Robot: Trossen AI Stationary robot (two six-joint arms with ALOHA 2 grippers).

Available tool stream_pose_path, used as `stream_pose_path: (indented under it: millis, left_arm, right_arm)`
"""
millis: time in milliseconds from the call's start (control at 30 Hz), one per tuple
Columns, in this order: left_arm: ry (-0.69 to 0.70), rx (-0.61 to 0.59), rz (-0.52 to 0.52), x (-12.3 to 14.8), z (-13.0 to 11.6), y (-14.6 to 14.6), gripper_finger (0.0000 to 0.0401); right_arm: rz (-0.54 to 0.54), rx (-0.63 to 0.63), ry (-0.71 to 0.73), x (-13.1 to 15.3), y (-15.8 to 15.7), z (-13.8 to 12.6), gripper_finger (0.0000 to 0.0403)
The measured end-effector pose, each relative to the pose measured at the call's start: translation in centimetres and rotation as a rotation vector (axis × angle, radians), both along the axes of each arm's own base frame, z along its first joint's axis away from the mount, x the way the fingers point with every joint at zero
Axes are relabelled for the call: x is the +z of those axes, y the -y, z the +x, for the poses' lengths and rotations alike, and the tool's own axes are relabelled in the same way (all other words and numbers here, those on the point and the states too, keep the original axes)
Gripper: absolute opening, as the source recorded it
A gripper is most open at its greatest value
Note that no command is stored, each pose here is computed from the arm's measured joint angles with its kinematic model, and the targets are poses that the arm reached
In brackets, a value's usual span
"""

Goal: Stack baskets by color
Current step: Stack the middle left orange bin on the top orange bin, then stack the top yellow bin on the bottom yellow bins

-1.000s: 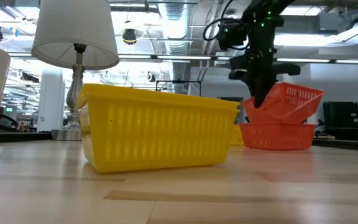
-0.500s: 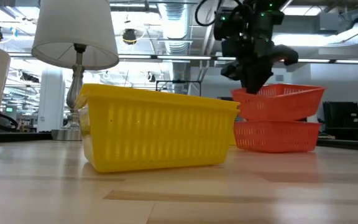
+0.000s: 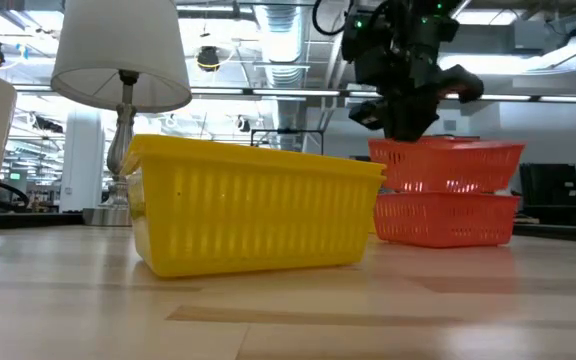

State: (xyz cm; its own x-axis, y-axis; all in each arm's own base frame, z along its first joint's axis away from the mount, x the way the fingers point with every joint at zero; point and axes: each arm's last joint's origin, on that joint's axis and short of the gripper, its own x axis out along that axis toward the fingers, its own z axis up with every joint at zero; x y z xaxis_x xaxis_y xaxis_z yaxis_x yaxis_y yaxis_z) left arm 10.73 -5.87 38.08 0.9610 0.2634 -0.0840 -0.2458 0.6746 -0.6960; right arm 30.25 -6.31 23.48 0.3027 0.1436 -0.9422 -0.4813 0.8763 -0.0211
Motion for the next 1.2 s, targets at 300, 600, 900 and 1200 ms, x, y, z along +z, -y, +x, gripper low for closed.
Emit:
stream_pose_path:
  millis: [300,600,900,1200]
  left_arm:
    - [0.0,0.0,0.0,0.0,0.0,0.0,0.0252]
    - [0.001,0.001,-0.001,0.0,0.0,0.0,0.0252]
    - [0.003,0.001,-0.004,0.0,0.0,0.0,0.0252]
    - [0.003,0.002,-0.006,0.0,0.0,0.0,0.0252]
  right_arm:
    - [-0.003,0.036,-0.015,-1.3,-0.2,-0.4,0.0053]
    - [-0.009,0.091,-0.015,-1.8,-0.2,-0.6,0.0118]
    - [0.001,-0.038,0.005,-0.8,0.8,-0.3,0.0197]
    - [-0.096,-0.363,0.025,1.3,8.0,-2.0,0.0198]
